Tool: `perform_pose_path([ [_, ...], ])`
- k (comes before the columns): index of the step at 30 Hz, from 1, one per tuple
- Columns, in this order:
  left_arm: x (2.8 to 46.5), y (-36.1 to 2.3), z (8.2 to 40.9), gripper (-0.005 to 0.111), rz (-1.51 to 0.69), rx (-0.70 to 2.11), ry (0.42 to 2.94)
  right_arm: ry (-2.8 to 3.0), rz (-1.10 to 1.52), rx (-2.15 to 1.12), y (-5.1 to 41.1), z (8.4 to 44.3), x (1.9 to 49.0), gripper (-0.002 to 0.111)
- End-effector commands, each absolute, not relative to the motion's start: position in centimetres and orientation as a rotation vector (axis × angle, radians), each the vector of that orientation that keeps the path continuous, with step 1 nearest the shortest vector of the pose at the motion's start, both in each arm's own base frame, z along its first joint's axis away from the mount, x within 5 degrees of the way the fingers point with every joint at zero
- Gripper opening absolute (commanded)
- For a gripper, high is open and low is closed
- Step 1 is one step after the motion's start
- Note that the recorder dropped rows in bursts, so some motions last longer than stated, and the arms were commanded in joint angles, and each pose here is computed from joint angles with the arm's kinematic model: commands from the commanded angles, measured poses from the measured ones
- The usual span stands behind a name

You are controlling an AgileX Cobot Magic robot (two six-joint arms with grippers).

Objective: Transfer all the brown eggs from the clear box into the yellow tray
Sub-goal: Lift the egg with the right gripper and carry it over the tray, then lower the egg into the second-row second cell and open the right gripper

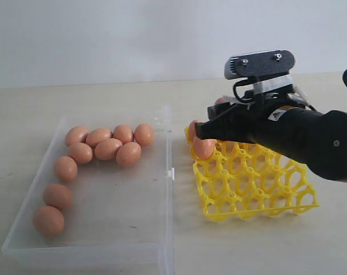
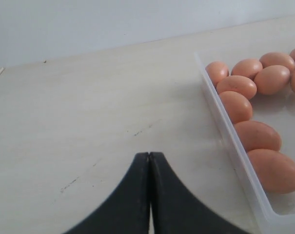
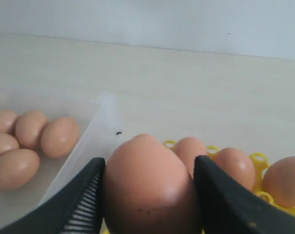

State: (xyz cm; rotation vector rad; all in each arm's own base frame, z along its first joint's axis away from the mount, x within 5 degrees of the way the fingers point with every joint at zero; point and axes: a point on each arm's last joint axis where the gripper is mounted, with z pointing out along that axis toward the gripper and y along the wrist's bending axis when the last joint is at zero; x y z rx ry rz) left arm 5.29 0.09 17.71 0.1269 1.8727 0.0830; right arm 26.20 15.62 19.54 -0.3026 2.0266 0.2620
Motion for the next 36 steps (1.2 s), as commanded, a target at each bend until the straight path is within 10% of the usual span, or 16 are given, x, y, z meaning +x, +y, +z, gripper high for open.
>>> perform_pose_path([
  [1, 5.3, 0.1, 17.9, 0.000, 0.075, 0.125, 1.857, 1.997, 0.260, -0.281, 14.0, 19.2, 27.5, 0.000],
  [36, 5.3, 0.1, 17.9, 0.000, 0.075, 0.125, 1.857, 1.985, 0.367, -0.287, 12.7, 11.9, 33.1, 0.000],
])
